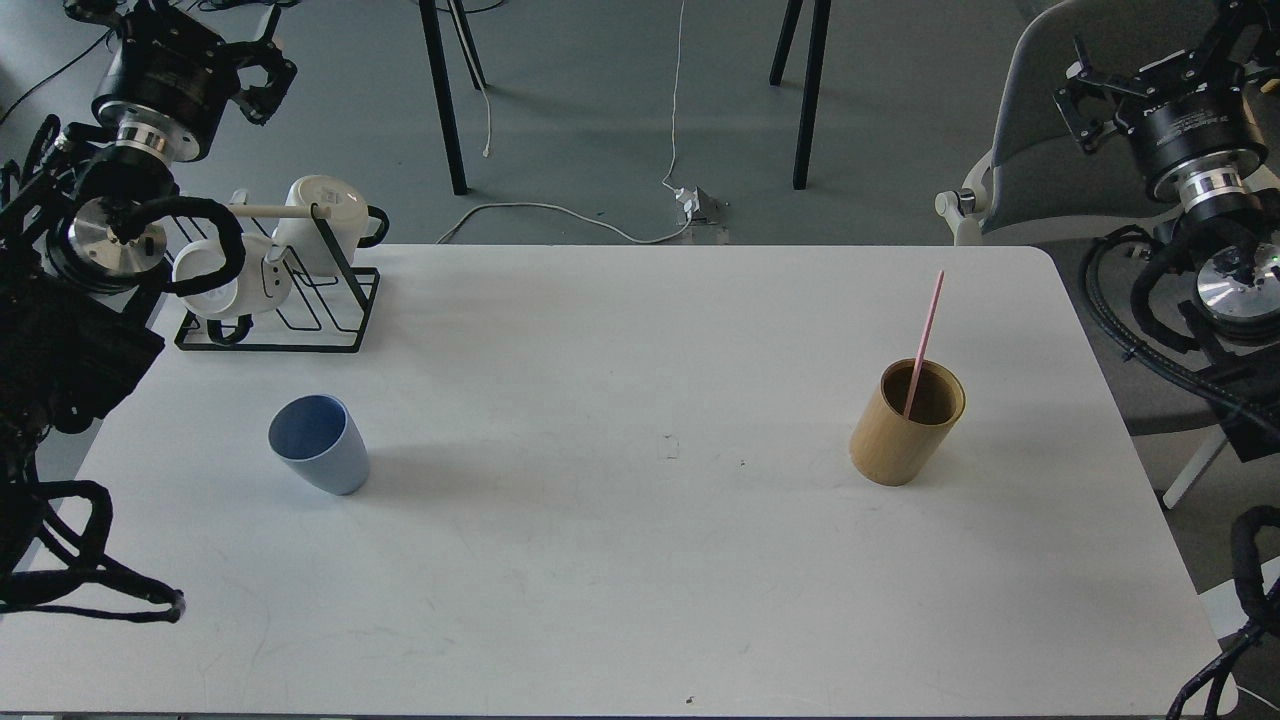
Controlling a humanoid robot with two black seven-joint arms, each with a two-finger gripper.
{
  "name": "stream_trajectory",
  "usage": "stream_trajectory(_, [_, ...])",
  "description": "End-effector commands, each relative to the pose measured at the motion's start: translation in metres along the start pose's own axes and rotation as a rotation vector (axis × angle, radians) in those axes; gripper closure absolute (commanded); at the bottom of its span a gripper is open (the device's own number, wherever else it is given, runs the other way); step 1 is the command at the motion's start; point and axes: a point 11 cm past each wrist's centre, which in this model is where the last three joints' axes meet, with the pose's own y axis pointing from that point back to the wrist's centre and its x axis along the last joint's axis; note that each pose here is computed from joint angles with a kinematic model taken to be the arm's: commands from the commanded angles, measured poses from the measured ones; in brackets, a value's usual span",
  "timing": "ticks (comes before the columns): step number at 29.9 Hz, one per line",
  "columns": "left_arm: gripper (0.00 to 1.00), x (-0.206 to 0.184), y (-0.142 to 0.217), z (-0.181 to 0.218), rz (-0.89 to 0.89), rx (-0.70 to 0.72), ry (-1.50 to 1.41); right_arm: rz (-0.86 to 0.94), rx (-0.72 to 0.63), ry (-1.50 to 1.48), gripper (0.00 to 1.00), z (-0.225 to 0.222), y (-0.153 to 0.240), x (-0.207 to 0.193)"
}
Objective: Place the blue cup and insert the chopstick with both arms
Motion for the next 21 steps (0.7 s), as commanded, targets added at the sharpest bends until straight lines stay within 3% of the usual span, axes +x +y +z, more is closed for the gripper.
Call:
stream_trajectory(1, [0.0, 0.0, 0.0, 0.001, 0.001, -0.005, 0.001, 0.001, 0.0, 0.004, 0.0, -0.001, 0.0, 0.001])
stream_trajectory(14, [0.0, -0.02, -0.001, 0.012, -0.09, 0.017, -0.039, -0.004, -0.004, 0.003, 0.0, 0.001, 0.0, -0.001])
stream_trajectory(21, [0.01, -0.045, 0.026, 0.038, -0.305, 0.23, -0.537, 0.021, -0.006, 0.003, 0.0, 0.001, 0.012, 0.013])
